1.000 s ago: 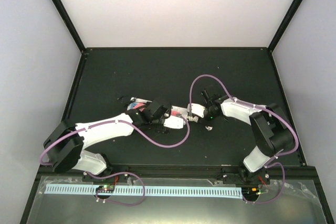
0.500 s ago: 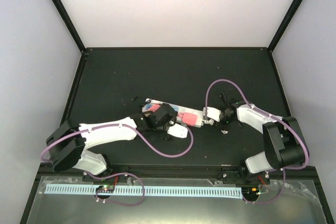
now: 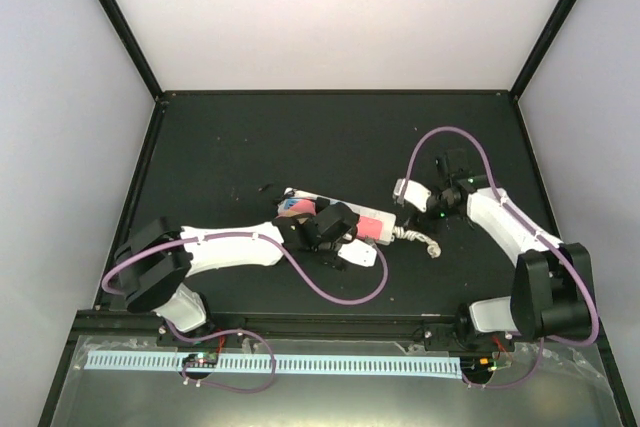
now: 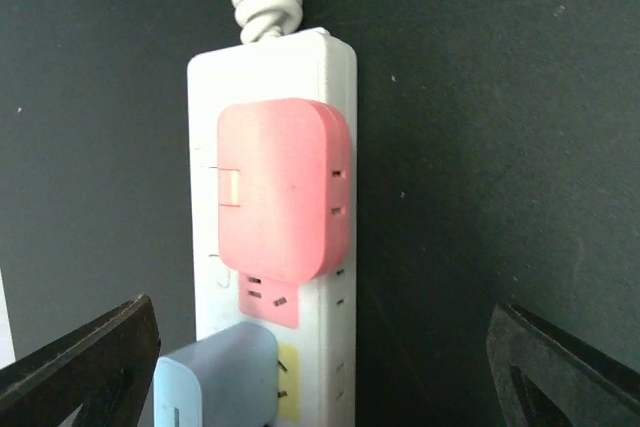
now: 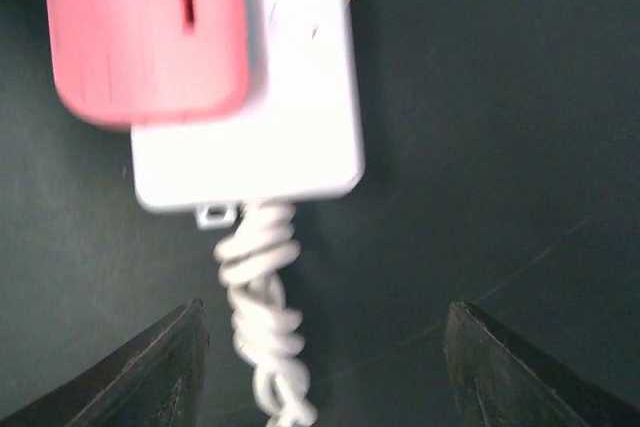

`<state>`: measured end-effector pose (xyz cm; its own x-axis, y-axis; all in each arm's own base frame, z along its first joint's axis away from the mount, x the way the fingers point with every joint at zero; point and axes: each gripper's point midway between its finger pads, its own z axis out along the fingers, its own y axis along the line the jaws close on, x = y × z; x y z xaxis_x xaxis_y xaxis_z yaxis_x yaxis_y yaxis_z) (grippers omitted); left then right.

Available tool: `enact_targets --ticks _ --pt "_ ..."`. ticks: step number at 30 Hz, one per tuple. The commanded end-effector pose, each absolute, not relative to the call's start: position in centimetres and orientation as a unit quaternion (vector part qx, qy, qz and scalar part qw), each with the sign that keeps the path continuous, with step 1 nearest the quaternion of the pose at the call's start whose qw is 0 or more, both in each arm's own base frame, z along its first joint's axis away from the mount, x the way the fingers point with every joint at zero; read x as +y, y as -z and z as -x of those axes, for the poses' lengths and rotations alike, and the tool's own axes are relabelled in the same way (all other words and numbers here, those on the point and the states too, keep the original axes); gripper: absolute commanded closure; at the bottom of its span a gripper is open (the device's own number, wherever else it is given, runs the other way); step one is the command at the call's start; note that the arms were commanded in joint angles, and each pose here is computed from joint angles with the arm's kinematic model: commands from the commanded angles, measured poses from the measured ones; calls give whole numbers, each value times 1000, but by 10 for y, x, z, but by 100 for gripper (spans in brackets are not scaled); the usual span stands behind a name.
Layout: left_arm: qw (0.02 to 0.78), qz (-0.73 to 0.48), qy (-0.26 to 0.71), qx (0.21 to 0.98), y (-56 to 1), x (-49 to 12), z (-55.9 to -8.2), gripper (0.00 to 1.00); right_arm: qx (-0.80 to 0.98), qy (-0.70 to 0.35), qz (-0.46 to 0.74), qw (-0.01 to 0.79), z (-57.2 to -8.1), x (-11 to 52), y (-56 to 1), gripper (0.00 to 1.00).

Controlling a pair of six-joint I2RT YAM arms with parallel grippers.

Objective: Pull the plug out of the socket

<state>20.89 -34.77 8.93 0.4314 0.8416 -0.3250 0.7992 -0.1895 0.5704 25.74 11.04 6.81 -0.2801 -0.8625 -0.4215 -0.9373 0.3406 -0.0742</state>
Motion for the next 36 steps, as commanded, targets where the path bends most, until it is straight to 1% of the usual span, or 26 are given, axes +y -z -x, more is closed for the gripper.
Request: enact_targets --ticks 1,3,7,10,13,17,23,26,32,36 --pt "382 -766 -36 515 -104 -367 -218 4 809 -171 506 246 -277 139 -109 32" --pt "385 -766 -34 514 -102 -370 -219 1 818 -193 479 253 -287 146 -116 31" --pt "397 -760 -36 513 -100 -379 -224 1 823 -250 437 262 -304 164 -131 31" --pt "408 -752 -42 516 -99 -385 -230 1 827 -273 420 256 -310 171 -129 33" --pt "409 -751 -43 516 -95 -390 -231 1 834 -272 409 253 -319 172 -118 34" --pt "408 -752 -55 515 -86 -395 -236 1 846 -267 401 227 -323 171 -96 34" --pt "419 -748 -77 508 -79 -402 -246 1 847 -224 438 200 -319 181 -65 35" --pt "423 -746 -93 506 -77 -403 -252 2 849 -220 441 189 -319 182 -57 35" --pt "440 -733 -110 507 -91 -404 -261 10 853 -205 446 179 -319 178 -45 39" --pt "457 -717 -108 515 -115 -405 -268 20 852 -201 451 171 -316 177 -39 46"
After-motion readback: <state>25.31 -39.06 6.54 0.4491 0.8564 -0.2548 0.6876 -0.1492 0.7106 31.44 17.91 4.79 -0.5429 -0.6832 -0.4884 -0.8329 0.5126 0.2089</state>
